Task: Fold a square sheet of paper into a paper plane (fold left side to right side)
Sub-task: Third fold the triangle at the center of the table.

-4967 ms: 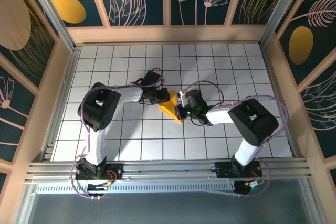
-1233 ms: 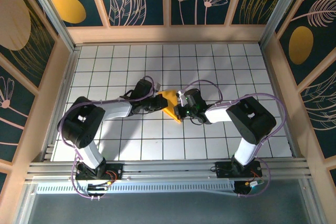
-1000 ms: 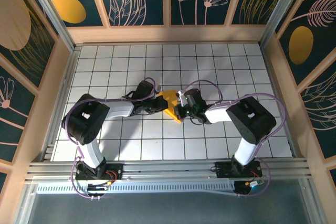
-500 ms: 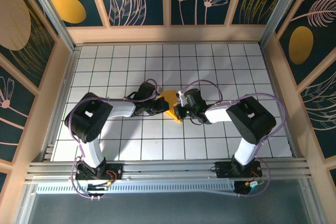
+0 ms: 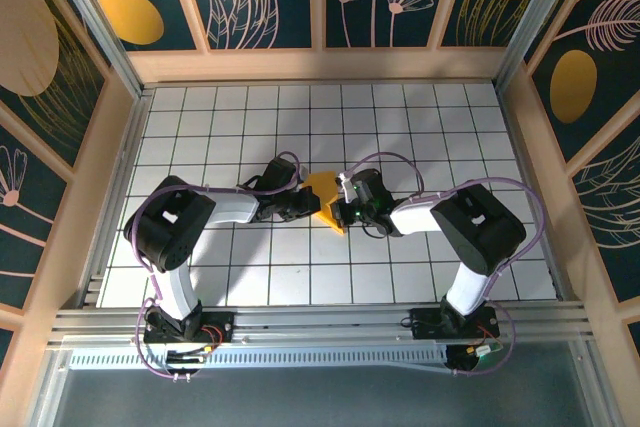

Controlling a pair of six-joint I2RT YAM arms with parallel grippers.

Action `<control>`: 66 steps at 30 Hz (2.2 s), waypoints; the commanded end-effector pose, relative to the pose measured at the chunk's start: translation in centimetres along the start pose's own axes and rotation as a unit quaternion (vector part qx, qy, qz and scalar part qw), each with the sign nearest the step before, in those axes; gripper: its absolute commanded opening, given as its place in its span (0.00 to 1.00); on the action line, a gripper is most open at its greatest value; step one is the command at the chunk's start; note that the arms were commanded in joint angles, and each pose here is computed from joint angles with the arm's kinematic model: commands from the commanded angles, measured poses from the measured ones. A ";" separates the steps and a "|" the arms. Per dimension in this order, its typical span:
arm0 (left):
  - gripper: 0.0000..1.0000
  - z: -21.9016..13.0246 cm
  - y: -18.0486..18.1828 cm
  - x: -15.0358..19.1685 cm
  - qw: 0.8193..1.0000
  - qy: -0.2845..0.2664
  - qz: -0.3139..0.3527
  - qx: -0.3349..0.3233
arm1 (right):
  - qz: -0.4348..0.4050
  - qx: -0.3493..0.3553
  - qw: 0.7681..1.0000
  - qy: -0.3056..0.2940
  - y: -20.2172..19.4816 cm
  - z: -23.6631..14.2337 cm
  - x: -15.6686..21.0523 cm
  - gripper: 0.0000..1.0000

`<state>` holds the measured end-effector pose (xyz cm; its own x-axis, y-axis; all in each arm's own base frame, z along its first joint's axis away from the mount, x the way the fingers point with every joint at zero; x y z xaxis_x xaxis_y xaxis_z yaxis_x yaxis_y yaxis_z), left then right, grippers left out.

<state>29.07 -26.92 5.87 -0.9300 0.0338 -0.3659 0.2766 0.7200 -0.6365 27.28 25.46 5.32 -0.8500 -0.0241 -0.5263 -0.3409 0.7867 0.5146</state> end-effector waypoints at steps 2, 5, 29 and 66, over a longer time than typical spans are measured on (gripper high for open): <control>0.04 0.4 0.7 0.6 1.000 0.010 0.001 -0.014 | 0.007 0.036 0.999 0.039 -1.8 0.6 1.9 0.00; 0.04 0.5 0.7 0.5 1.000 0.008 0.000 -0.014 | 0.008 0.035 0.999 0.039 -1.8 0.6 1.9 0.00; 0.02 1.1 3.4 2.3 0.997 0.032 -0.020 -0.071 | 0.003 0.011 1.000 -0.026 1.0 -2.2 -3.8 0.22; 0.02 1.4 3.3 2.0 0.997 0.033 -0.020 -0.072 | 0.128 -0.063 0.972 0.188 1.5 -2.4 2.5 0.00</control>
<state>29.11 -26.78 4.82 -0.9337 0.0322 -0.3566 0.2611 0.7427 -0.6166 24.22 25.33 7.05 -0.9863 -0.0816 -0.1436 -0.1591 0.7026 0.6935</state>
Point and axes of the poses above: each hand's point on the last joint's axis, 136 mm out from that joint toward the fingers, its own z axis out along the fingers, its own y axis along the line the jaws close on, x = y × z, the point moved 5 cm from there along -z, back along the fingers, and after that the axes turned 14 degrees about z, right-handed, at the moved point
